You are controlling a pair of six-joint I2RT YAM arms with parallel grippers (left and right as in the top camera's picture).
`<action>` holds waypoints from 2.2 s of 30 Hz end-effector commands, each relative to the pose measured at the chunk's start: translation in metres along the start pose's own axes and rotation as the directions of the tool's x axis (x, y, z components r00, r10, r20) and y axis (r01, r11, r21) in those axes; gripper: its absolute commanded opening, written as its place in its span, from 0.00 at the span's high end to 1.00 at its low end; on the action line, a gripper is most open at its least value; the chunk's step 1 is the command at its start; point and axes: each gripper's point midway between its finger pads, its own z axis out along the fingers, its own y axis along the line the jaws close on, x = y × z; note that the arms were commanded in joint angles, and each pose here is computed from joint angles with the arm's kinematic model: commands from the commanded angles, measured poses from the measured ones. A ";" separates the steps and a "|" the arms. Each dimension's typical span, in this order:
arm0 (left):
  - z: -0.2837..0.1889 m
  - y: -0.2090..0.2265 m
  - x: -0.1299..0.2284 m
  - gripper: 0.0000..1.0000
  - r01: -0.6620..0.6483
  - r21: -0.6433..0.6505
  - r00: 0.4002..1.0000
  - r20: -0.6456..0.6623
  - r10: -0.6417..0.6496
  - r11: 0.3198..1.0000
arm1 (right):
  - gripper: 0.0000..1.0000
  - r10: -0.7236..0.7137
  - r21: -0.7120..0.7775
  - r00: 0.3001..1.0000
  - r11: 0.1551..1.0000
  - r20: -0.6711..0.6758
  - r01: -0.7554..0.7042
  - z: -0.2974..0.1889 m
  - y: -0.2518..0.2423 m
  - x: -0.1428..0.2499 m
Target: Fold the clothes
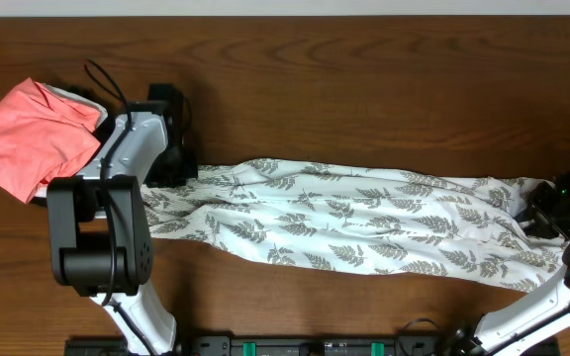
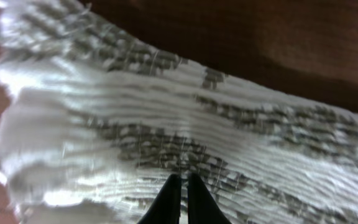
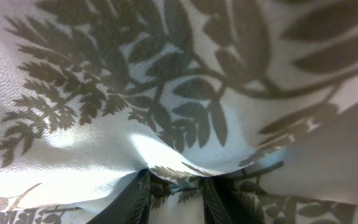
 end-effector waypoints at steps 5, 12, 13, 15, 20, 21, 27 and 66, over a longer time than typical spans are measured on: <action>0.022 0.008 0.018 0.92 0.029 -0.010 0.998 -0.048 -0.029 1.000 | 0.73 0.026 0.017 1.000 1.000 -0.006 -0.026 0.014 -0.013 -0.003; 0.025 0.024 0.021 0.92 0.077 -0.011 0.995 -0.064 -0.077 0.997 | 0.74 0.053 0.002 0.998 0.999 0.033 -0.053 0.012 -0.022 -0.013; 0.025 0.025 0.021 0.92 0.079 -0.011 0.995 -0.066 -0.080 0.997 | 0.73 0.049 0.002 0.998 0.999 0.038 -0.049 0.012 -0.021 -0.014; 0.026 0.026 0.021 0.92 0.083 -0.011 0.994 -0.066 -0.083 0.997 | 0.73 0.040 0.007 0.998 0.999 0.049 -0.040 0.015 -0.020 -0.016; 0.026 0.026 0.021 0.92 0.084 -0.011 0.994 -0.065 -0.084 0.996 | 0.73 0.030 0.020 0.995 0.999 0.098 -0.032 0.022 -0.023 -0.025; 0.026 0.026 0.021 0.92 0.084 -0.011 0.994 -0.065 -0.084 0.996 | 0.73 0.030 0.039 0.994 0.999 0.106 -0.034 0.022 -0.027 -0.027; 0.026 0.026 0.020 0.92 0.084 -0.011 0.994 -0.064 -0.084 0.996 | 0.71 0.038 0.085 0.985 0.995 0.169 -0.053 0.018 -0.041 -0.042; -0.015 0.026 -0.023 0.54 0.106 0.024 0.987 0.123 -0.108 0.994 | 0.52 -0.011 -0.115 0.912 0.991 0.411 0.064 -0.094 -0.013 -0.111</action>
